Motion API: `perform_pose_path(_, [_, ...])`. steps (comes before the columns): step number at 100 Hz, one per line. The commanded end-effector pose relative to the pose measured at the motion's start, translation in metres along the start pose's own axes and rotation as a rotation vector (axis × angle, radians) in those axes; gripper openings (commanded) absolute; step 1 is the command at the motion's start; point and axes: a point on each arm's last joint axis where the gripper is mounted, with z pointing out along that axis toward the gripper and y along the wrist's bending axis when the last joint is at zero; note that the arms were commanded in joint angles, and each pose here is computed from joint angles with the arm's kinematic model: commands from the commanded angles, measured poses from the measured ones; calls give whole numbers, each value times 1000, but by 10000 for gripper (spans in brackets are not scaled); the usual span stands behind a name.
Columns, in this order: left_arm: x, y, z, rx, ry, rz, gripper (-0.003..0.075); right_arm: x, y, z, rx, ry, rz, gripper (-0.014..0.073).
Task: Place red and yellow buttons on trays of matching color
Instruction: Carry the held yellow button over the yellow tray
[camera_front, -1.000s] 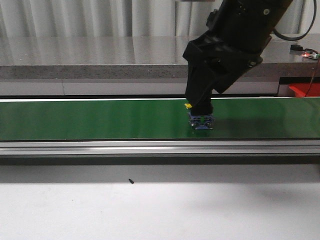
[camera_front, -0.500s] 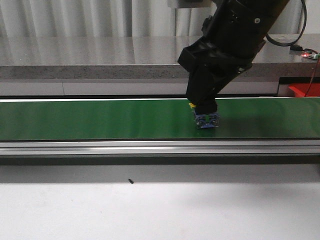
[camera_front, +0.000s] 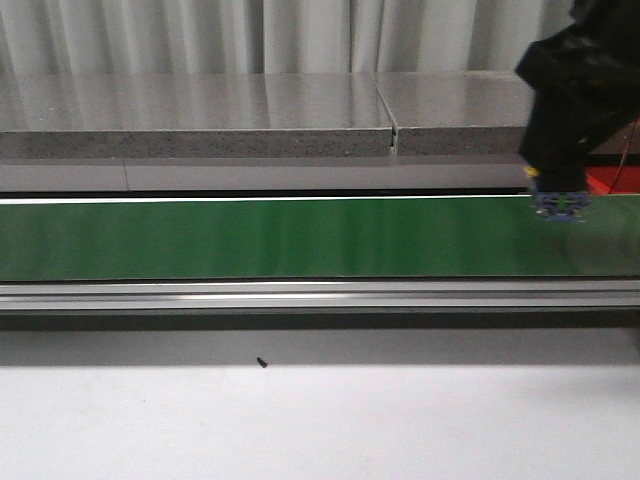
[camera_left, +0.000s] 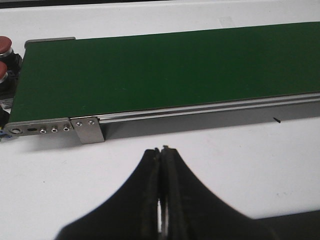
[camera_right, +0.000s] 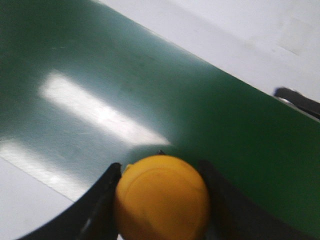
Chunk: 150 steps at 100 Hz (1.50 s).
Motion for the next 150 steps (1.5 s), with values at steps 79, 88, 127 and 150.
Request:
perform_pose_path(79, [-12,-1,-4,9,-80,-5,-19,53,-164,-71,492,-265,485,139])
perform_pose_path(88, [-12,-1,-4,9,-80,-5,-19,60,-175,-75,526,-285,540,139])
perform_pose_path(127, [-12,-1,-4,9,-80,-5,-19,88,-206,-30,512,-170,644,139])
perform_pose_path(150, [-12,-1,-4,9,-80,-5,-18,97,-217,-6,511,-140,662,139])
